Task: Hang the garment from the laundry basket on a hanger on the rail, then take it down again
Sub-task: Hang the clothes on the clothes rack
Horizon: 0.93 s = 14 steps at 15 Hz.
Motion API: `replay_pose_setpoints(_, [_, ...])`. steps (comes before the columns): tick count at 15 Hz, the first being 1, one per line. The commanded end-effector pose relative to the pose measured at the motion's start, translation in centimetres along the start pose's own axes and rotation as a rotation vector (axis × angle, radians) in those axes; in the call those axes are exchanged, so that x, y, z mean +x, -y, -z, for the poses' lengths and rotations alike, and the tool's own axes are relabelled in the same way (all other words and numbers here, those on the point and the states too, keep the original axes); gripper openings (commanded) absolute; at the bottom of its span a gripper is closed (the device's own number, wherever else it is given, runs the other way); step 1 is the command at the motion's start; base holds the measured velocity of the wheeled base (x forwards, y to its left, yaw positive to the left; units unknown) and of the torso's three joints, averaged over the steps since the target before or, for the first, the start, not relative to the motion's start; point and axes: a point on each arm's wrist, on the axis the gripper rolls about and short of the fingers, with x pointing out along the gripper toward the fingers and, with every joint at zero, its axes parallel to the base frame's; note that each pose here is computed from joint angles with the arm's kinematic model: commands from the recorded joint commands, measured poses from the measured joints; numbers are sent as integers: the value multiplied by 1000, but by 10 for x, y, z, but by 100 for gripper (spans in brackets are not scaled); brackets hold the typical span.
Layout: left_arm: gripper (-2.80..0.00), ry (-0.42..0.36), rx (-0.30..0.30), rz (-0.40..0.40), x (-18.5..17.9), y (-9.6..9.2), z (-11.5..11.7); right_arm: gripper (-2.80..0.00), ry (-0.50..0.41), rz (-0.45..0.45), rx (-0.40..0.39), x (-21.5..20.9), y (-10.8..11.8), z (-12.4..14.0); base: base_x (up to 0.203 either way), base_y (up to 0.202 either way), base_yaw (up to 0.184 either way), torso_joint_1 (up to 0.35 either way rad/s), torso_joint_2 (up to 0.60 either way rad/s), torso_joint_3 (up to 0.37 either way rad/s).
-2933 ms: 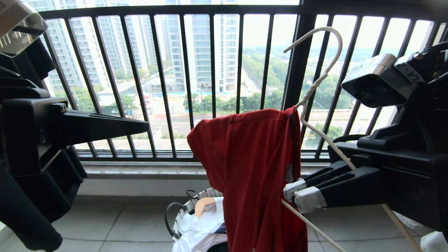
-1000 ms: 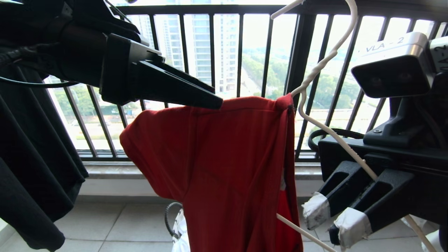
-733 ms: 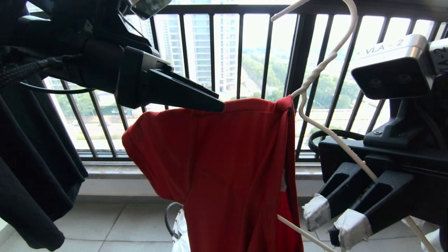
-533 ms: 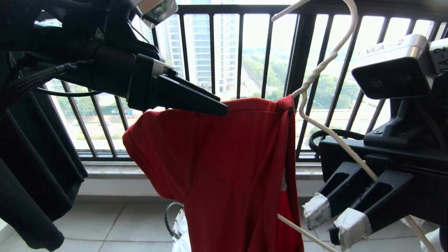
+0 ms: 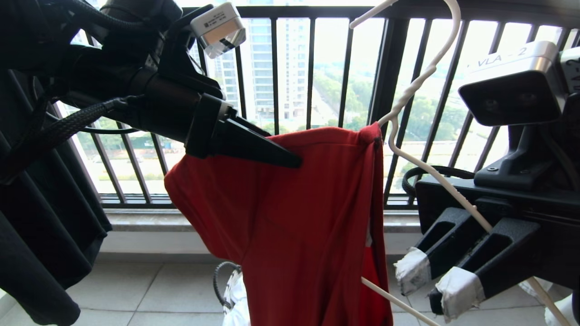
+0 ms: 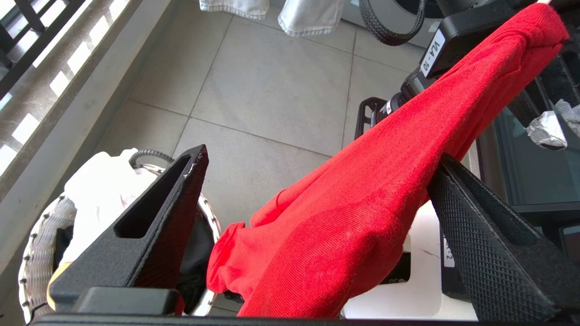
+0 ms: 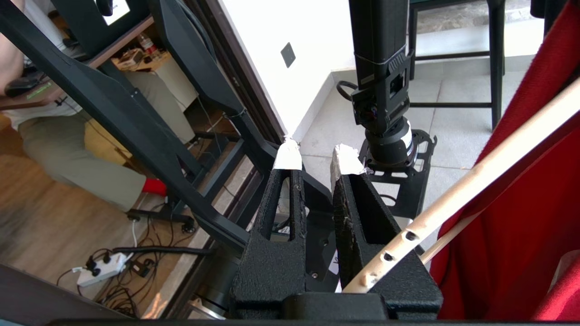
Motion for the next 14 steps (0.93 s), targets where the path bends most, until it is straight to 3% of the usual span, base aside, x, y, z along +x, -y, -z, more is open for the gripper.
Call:
replay_pose_setpoints(1, [0,-16,-9,6,3,2,1,-280,4,0,-16,-2,-4,-2,0,0,0,0,0,0])
replay_pose_setpoints(7, [0,-32,-11,18,4,5,3,-280,17,29,-36,-10,-8,-6,0,0,0,0,0,0])
replay_pose_setpoints(14, [0,-90,34,46,3,10,12,-280,33,65,-70,-20,-9,-10,0,0,0,0,0,0])
